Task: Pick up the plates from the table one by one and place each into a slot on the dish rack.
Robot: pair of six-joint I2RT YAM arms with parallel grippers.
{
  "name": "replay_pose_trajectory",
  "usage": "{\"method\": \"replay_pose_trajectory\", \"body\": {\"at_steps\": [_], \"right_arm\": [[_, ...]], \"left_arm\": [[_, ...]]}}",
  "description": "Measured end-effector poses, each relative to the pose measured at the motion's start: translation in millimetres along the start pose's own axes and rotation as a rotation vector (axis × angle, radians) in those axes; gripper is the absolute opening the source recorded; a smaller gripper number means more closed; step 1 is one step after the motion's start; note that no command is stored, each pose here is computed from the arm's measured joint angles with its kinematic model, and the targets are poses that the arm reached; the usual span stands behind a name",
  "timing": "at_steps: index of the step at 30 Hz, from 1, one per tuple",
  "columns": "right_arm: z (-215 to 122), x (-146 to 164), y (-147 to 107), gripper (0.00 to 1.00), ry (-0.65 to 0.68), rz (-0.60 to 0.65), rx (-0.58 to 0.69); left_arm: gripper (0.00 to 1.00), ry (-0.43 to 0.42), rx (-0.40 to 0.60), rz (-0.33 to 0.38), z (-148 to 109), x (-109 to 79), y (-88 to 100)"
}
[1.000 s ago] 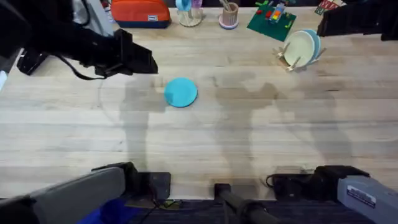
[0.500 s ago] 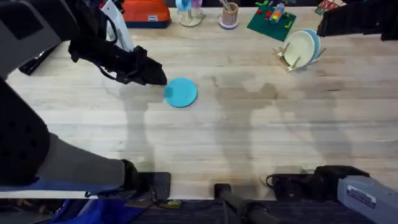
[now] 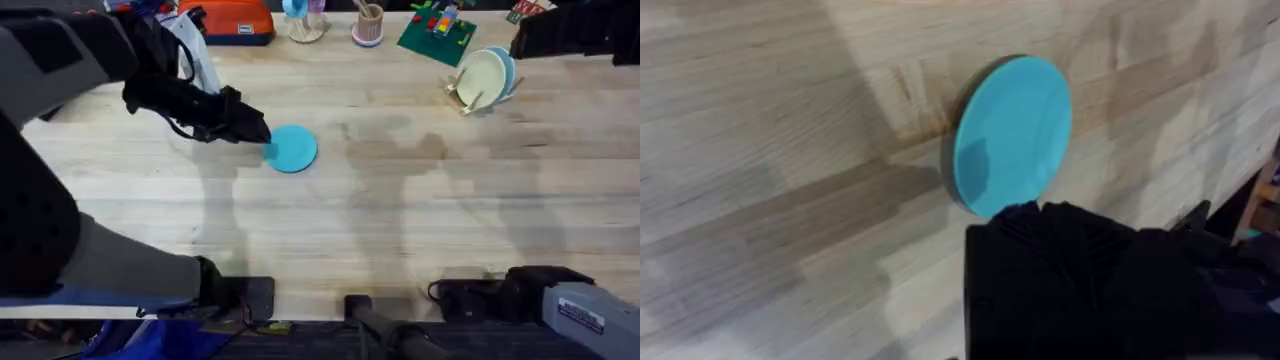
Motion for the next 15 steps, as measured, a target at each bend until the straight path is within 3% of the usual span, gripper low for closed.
{"method": "replay_pose_trajectory", "body": {"at_steps": [7,15], "right_arm": [[0,0,0,0.994,0.0,0.0,-0.001],[0,0,0,0.994,0.0,0.0,-0.001]], "left_arm": [[0.041,-0.013,-0.037,0.014,14,11.0,-0.1],[0.04,-0.041,0.021,-0.048,41,31.4,5.8]]}}
Point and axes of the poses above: each hand's point on the last joint's axis, 136 mm out from that joint toward the fingers, its own z axis out along the fingers, its own x axis along the line the jaws close on, y = z × x, the point moved 9 cm from there along -z, back along the fingers, and after that the axes turned 14 degrees about -z, right-handed, at the moved point
